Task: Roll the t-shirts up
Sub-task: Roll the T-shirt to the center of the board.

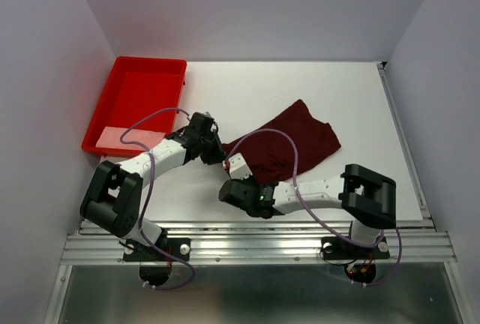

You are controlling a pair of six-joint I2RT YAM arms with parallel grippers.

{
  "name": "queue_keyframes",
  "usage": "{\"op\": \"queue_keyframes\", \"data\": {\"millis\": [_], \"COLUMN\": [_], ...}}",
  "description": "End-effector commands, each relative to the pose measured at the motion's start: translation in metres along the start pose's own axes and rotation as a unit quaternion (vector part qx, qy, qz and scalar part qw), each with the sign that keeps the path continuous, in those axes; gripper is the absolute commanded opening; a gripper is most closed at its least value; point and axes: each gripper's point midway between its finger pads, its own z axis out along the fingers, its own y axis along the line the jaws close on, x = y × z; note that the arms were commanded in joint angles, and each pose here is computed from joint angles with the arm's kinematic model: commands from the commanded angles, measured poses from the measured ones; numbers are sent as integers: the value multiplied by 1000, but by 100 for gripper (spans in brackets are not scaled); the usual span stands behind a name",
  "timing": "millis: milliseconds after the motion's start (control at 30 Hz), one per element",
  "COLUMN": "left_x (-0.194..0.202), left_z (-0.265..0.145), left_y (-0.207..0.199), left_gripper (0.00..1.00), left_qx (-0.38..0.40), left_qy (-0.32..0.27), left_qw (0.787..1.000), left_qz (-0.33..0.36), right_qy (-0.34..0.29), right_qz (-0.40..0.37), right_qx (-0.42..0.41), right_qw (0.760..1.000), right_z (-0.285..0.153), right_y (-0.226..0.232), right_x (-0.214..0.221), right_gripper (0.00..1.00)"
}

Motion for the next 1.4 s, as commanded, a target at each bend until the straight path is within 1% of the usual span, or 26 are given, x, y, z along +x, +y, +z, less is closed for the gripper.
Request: {"op": "queue_keyframes", "data": {"millis": [0, 67, 167, 200, 267, 300, 433, 600, 733, 767, 833, 900, 933, 967, 1000, 1133, 1233, 1300, 1333, 1367], "left_x": [-17, -17, -18, -20, -21, -24, -33, -57, -73, -75, -79, -81, -81, -81, -79, -73, -69, -68, -65, -63], "left_z": [-9, -10, -12, -13, -15, -17, -26, -52, -71, -74, -81, -84, -85, -85, -85, -81, -79, -77, -75, -74], "left_y": [-8, -10, -14, -16, -17, -20, -24, -35, -36, -34, -34, -32, -31, -31, -30, -24, -23, -23, -22, -21], "left_gripper": [37, 39, 53, 62, 68, 74, 75, 75, 74, 74, 74, 75, 74, 75, 74, 75, 74, 74, 74, 73], "left_qx": [15, 20, 29, 31, 29, 32, 27, 28, 23, 17, 17, 16, 16, 17, 18, 15, 19, 22, 21, 23], "left_qy": [-36, -35, -36, -38, -37, -40, -56, -98, -126, -130, -138, -142, -143, -144, -141, -134, -127, -124, -120, -117], "left_qw": [999, 999, 999, 998, 998, 998, 997, 994, 991, 990, 989, 989, 989, 989, 989, 990, 991, 991, 992, 992], "left_qz": [20, 23, 28, 32, 37, 40, 44, 45, 46, 47, 46, 44, 43, 43, 43, 40, 41, 42, 42, 44], "right_qy": [-20, -19, -12, -11, -8, -6, -3, -7, 5, 0, -1, 6, 2, 3, 2, 8, 9, 15, 8, 19], "right_qz": [45, 55, 57, 55, 56, 52, 63, 100, 122, 133, 153, 175, 185, 193, 203, 242, 274, 288, 302, 315], "right_qx": [-86, -108, -131, -135, -140, -144, -168, -198, -229, -234, -261, -270, -294, -302, -304, -350, -358, -377, -386, -391], "right_qw": [995, 993, 990, 989, 988, 988, 984, 975, 966, 963, 953, 947, 938, 934, 931, 905, 893, 880, 872, 865], "right_z": [-10, -10, -12, -12, -11, -11, -10, -10, -11, -8, -12, -9, -14, -14, -13, -17, -12, -15, -16, -16], "right_y": [13, 13, 18, 19, 20, 20, 23, 15, 12, 10, 12, 5, 8, 6, 3, -2, -10, -10, -10, -13], "right_x": [-23, -27, -26, -25, -25, -23, -25, -35, -34, -36, -41, -38, -43, -44, -45, -48, -45, -42, -47, -40], "right_gripper": [1, 1, 1, 1, 1, 1, 1, 1, 1, 1, 1, 1, 1, 1, 1, 1, 1, 1, 1, 1]}}
